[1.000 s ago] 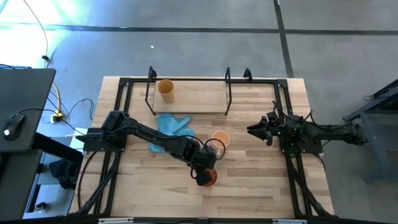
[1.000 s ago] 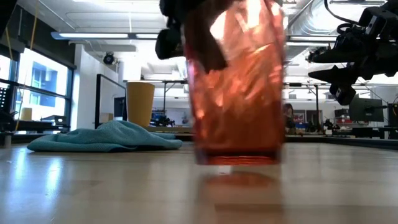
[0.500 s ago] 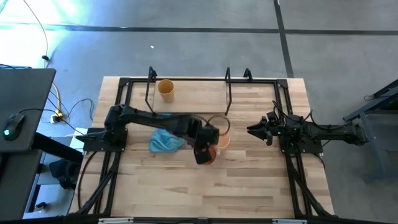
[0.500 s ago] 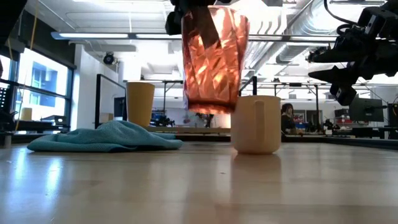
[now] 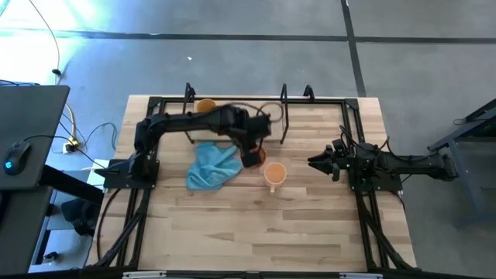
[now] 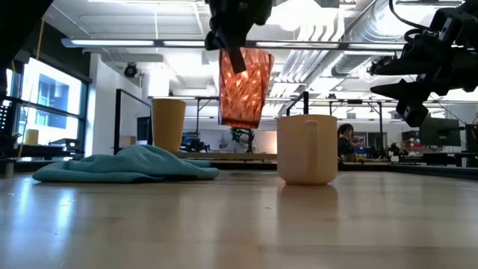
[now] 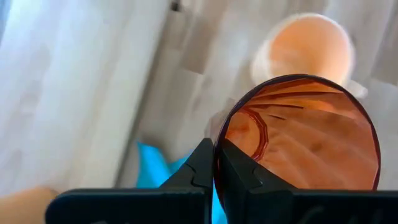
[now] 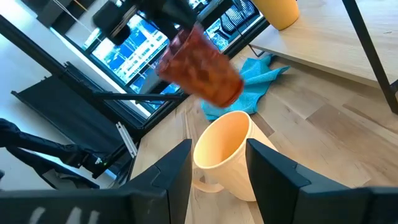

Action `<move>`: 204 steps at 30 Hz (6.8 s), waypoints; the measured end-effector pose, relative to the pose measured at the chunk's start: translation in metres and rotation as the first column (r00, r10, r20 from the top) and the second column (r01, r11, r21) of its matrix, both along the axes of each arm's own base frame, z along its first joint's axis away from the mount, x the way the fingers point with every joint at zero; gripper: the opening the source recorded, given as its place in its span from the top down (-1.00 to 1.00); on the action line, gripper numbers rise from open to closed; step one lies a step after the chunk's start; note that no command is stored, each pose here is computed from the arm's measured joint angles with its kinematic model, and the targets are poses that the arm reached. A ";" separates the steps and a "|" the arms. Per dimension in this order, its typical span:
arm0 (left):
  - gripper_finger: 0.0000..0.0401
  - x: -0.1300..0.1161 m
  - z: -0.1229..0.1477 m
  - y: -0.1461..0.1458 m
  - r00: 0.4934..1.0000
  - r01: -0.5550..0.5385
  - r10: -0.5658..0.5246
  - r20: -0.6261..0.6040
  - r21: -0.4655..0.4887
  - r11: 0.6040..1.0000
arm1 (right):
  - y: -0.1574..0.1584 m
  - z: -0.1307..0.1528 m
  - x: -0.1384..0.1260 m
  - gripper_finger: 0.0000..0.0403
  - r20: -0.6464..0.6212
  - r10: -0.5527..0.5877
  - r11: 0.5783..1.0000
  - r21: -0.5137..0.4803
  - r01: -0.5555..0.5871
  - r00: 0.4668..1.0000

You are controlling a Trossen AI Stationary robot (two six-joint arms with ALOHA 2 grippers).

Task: Stack small to large cups/mugs on shelf
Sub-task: Put the brown cup on the shelf, then put the yellow mug on the shelf

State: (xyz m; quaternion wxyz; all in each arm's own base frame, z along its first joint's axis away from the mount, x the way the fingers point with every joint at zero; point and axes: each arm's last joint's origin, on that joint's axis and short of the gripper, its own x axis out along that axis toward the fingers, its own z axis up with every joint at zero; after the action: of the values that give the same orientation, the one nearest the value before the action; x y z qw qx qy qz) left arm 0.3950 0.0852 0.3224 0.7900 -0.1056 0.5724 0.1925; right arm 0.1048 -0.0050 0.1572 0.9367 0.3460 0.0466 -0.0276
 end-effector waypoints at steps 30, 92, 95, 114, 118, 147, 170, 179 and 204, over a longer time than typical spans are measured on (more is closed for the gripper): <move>1.00 -0.100 0.012 0.192 0.982 -0.097 0.105 0.157 -0.056 0.994 | -0.007 0.003 -0.001 0.30 0.032 -0.255 0.966 0.062 0.252 0.966; 1.00 -0.110 -0.035 0.204 0.977 -0.185 0.199 0.081 -0.158 0.970 | -0.008 0.003 -0.001 0.30 0.037 -0.292 0.955 0.060 0.289 0.956; 1.00 -0.110 -0.037 0.204 0.976 -0.186 0.201 0.081 -0.162 0.969 | -0.008 0.003 -0.001 0.30 0.037 -0.291 0.956 0.060 0.289 0.956; 1.00 -0.103 -0.047 0.210 0.977 -0.181 0.195 0.092 -0.145 0.973 | -0.008 0.003 -0.001 0.30 0.037 -0.288 0.957 0.060 0.285 0.957; 1.00 -0.104 -0.047 0.211 0.976 -0.184 0.198 0.089 -0.142 0.973 | -0.008 0.003 -0.001 0.30 0.037 -0.288 0.956 0.063 0.286 0.957; 0.28 -0.105 -0.043 0.209 0.976 -0.178 0.195 0.100 -0.157 0.971 | -0.008 0.003 -0.001 0.30 0.038 -0.295 0.953 0.085 0.291 0.955; 0.18 -0.136 0.052 0.142 0.949 -0.122 0.142 0.282 -0.086 0.989 | -0.004 0.003 0.000 0.30 0.030 -0.160 0.971 0.183 0.152 0.987; 0.18 -0.121 0.080 0.065 0.946 0.040 -0.005 0.325 -0.101 0.994 | -0.001 -0.002 0.001 0.30 -0.021 -0.064 0.985 0.158 0.066 0.998; 0.19 -0.100 0.080 -0.011 0.968 0.016 0.013 0.252 -0.116 0.993 | 0.047 0.035 0.020 0.30 -0.083 0.106 0.992 0.085 -0.099 0.991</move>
State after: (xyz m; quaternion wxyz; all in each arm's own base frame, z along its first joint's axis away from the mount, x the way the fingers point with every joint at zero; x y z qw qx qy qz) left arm 0.2951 0.0745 0.4028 0.8491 -0.1749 0.4774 0.1430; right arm 0.1251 0.0421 0.1921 0.9193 0.3790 0.1060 0.0074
